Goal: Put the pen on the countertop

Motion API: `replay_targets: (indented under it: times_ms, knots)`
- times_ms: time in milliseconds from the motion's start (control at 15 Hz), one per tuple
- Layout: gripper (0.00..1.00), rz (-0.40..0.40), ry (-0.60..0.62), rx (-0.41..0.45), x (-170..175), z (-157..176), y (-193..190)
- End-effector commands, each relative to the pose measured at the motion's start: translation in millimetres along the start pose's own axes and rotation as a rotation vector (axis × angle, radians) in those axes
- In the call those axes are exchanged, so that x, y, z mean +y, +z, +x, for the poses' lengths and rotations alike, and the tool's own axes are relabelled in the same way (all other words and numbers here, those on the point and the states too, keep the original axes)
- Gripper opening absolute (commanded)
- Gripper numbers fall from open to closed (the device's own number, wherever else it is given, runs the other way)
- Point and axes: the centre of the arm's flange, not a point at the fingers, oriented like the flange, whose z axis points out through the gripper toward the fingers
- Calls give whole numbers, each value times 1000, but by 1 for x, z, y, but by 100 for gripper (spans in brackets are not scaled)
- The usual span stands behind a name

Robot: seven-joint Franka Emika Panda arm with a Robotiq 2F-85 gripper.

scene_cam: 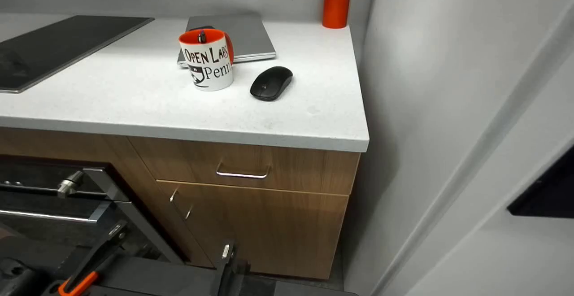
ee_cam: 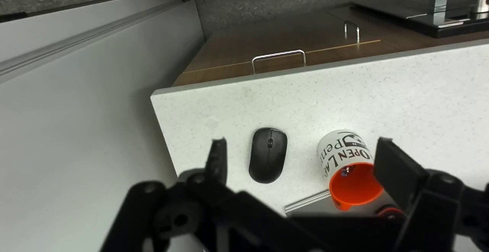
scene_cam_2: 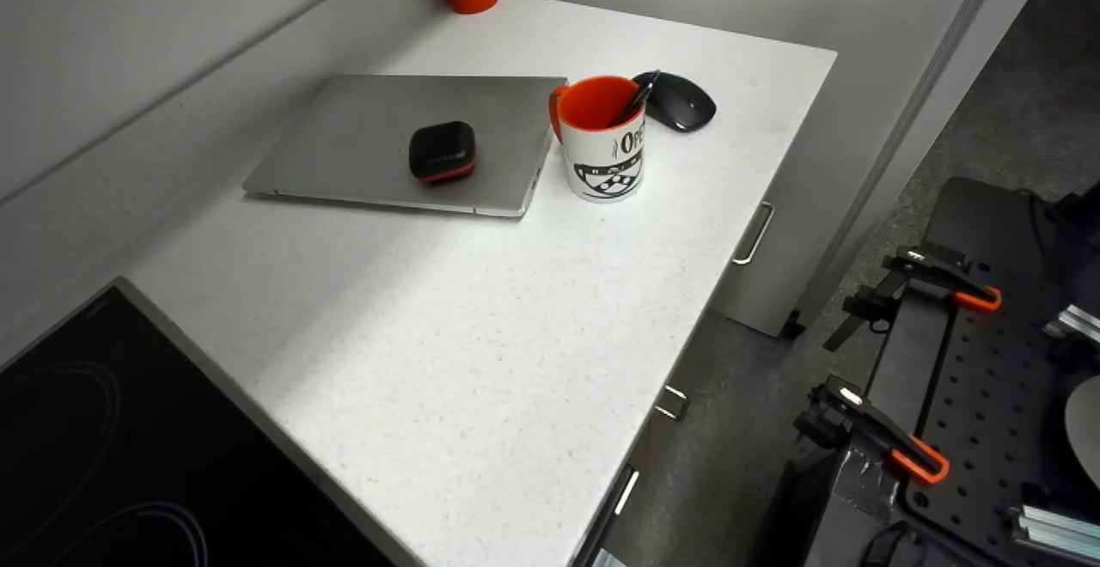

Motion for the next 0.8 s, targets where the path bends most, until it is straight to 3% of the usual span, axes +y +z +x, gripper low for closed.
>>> replay_targets:
  times_ms: [0,200,400,600,667,733]
  knots:
    - [100,90,-8,64,-4,19,12]
    - [100,194,-19,138,-17,51,36]
    - [100,245,-37,131,-32,80,72]
    - [100,272,-51,75,-42,98,106]
    - [100,227,-31,94,-40,75,89]
    - [100,227,-34,74,-42,78,99]
